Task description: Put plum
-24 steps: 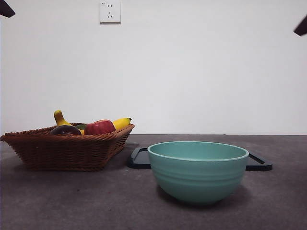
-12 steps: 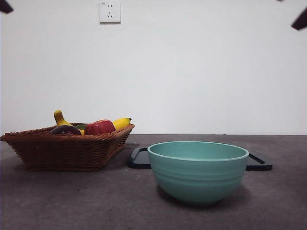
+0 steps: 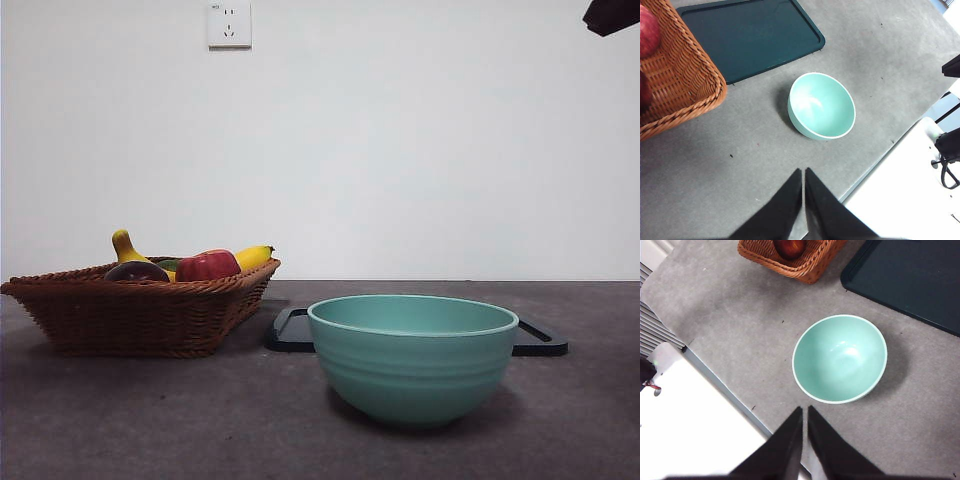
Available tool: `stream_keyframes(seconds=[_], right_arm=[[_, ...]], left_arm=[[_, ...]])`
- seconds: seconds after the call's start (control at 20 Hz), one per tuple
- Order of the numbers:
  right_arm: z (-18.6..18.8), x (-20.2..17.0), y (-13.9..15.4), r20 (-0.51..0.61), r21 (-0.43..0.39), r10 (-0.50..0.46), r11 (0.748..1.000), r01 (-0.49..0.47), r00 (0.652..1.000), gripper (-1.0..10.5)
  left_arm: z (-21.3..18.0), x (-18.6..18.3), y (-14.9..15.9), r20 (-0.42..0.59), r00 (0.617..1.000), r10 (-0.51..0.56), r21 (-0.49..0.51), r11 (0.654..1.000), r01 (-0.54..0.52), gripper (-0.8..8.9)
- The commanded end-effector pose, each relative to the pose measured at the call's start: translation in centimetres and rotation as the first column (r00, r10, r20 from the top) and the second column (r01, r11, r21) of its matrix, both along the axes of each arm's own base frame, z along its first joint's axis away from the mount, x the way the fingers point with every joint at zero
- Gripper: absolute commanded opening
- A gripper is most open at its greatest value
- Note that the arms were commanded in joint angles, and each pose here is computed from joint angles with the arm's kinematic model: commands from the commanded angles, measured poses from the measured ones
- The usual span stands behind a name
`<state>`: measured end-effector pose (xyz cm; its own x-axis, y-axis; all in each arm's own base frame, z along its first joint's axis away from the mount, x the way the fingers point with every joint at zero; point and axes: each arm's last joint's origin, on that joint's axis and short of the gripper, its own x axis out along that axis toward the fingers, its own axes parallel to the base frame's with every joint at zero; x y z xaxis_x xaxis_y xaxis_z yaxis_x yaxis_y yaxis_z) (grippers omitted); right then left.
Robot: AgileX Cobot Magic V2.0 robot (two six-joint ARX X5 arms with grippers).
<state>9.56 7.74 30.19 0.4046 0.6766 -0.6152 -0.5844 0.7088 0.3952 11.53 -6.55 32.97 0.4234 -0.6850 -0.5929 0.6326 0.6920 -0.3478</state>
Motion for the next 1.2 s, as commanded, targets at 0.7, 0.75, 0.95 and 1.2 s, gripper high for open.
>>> stream_keyframes(seconds=[0.7,0.75,0.95,1.2], right_arm=[[0.4,0.0,0.1,0.018,0.01,0.01,1.0,-0.01,1.0,0.1],[0.4,0.0,0.1,0.018,0.01,0.01,1.0,-0.01,1.0,0.1],[0.4,0.0,0.1,0.018,0.011,0.01,1.0,-0.01,1.0,0.1],[0.4,0.0,0.1,0.018,0.011,0.01,1.0,-0.01,1.0,0.1]], left_arm=[[2.5,0.0,0.5,0.364,0.93,-0.041,-0.007,0.999,0.047,0.07],[3.5,-0.1,1.0,0.491,0.871,-0.017,-0.014,1.0,0.027,0.07],[6.3,-2.1,3.8,0.775,0.598,0.206,-0.093,0.972,-0.214,0.07],[4.8,-3.4,5.8,0.838,0.337,0.429,-0.2,0.816,-0.542,0.07]])
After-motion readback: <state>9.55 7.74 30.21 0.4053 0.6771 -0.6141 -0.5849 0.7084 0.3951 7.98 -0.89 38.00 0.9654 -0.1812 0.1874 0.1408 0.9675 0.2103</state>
